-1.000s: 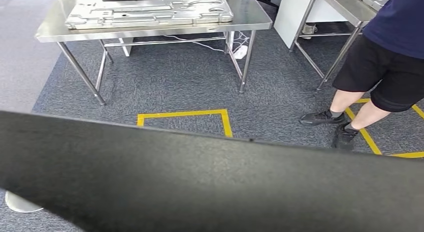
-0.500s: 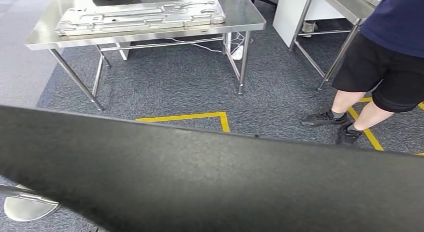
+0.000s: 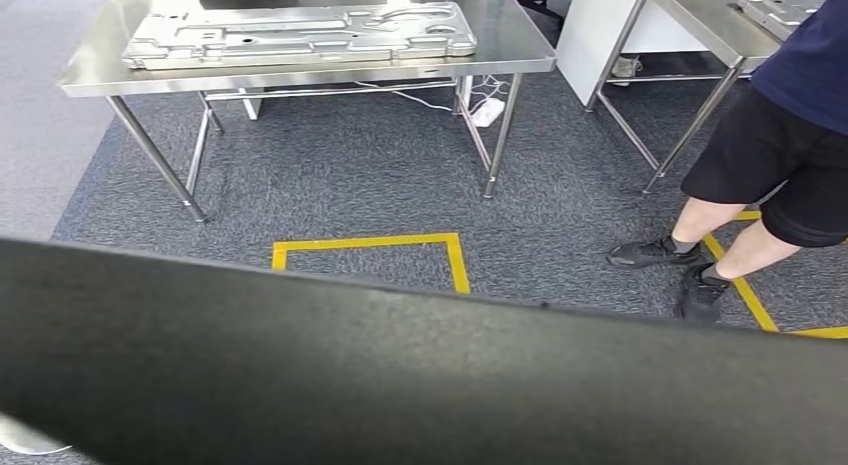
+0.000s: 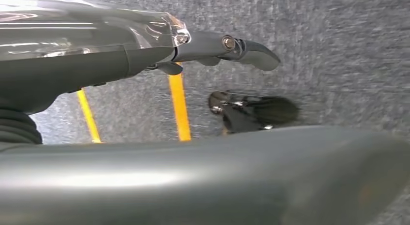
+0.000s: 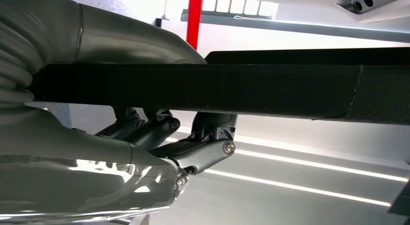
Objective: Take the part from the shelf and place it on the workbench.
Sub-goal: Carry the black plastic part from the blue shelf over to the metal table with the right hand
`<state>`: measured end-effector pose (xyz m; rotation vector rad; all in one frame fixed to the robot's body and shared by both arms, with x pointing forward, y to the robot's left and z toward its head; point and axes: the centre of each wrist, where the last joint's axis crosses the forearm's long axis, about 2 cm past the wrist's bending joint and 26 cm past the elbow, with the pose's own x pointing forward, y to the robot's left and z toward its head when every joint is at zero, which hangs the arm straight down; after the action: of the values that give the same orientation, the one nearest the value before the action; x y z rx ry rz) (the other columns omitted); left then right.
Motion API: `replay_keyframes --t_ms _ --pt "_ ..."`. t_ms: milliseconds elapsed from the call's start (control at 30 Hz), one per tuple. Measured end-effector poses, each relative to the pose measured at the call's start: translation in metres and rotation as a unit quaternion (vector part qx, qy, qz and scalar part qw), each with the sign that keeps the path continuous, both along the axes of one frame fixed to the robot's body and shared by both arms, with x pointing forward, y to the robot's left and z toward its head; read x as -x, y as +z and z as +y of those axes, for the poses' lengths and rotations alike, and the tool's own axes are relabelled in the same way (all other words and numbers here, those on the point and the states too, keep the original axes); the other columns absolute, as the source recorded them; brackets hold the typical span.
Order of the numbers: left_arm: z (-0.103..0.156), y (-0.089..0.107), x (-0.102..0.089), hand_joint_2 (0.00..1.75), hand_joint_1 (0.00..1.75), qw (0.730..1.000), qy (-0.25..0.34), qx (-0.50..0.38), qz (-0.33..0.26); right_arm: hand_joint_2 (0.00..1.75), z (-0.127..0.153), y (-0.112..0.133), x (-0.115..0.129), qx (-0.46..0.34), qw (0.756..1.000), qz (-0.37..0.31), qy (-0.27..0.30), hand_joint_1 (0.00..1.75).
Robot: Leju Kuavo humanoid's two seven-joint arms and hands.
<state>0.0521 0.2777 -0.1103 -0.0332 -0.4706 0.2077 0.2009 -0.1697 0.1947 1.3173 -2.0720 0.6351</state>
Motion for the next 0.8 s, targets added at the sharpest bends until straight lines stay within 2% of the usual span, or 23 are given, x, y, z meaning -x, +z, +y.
replay_keyframes --t_ms 367,800 --pt "-0.0005 0.0008 -0.0057 1.75 0.0 1.0 0.0 0.0 -0.005 1.75 0.0012 0.0033 -0.0022 -0.004 1.0 -0.005 0.003 1.75" --pt "0.0009 0.0005 -0.0039 1.75 0.0 1.0 0.0 -0.001 -0.004 1.75 0.0015 0.0044 -0.0033 -0.007 1.0 -0.007 0.004 1.75"
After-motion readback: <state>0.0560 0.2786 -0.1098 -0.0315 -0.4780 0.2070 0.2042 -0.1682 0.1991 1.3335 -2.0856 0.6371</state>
